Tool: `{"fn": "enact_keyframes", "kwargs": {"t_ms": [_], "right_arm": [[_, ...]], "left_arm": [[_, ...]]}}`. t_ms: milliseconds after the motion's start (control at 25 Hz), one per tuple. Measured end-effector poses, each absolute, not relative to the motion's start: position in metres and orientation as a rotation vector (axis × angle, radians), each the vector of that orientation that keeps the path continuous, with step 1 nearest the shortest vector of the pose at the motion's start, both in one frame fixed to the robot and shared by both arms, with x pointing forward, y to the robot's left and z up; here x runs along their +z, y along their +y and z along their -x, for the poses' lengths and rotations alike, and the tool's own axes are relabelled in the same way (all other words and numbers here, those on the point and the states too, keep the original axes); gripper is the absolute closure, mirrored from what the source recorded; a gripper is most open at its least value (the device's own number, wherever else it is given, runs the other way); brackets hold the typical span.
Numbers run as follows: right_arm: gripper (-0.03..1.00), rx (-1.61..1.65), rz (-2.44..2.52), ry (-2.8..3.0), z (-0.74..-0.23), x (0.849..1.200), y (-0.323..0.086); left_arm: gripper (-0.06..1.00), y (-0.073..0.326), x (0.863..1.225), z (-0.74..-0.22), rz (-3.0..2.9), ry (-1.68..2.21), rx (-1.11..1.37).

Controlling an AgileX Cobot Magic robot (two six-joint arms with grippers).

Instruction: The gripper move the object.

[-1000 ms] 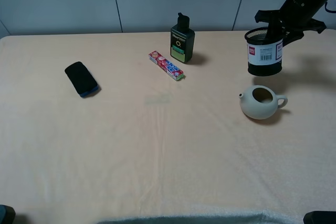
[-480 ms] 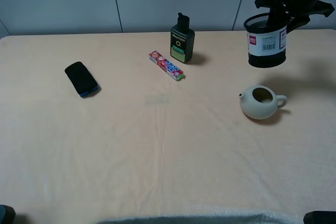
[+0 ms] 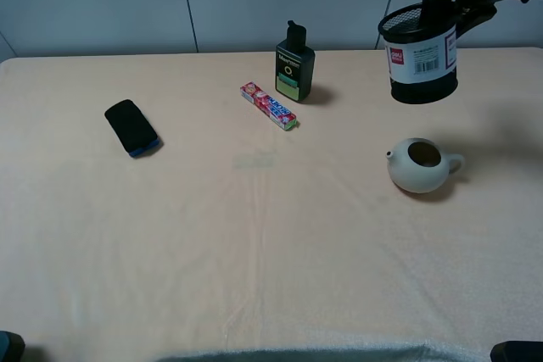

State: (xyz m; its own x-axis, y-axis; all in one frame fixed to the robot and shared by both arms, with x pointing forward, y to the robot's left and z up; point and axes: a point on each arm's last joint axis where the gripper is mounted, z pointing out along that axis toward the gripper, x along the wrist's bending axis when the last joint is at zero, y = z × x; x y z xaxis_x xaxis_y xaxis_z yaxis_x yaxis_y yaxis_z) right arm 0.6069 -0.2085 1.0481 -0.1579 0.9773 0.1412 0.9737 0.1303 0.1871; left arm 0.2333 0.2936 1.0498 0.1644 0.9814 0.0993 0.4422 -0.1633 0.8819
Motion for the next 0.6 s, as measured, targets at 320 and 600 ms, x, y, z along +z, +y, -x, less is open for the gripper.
{"fn": "enact_keyframes", "kwargs": {"t_ms": [320,600], "right_arm": [[0.74,0.354,-1.926,2.429,-0.588,1.058,-0.17],[0.74,0.369,-1.833,2.505,-0.57,1.063,-0.133]], "left_arm": [[-0.05,0.294,1.05,-0.233,-1.718,1.367,0.942],[-0.05,0.294,1.05,-0.233,-1.718,1.367,0.942]]}}
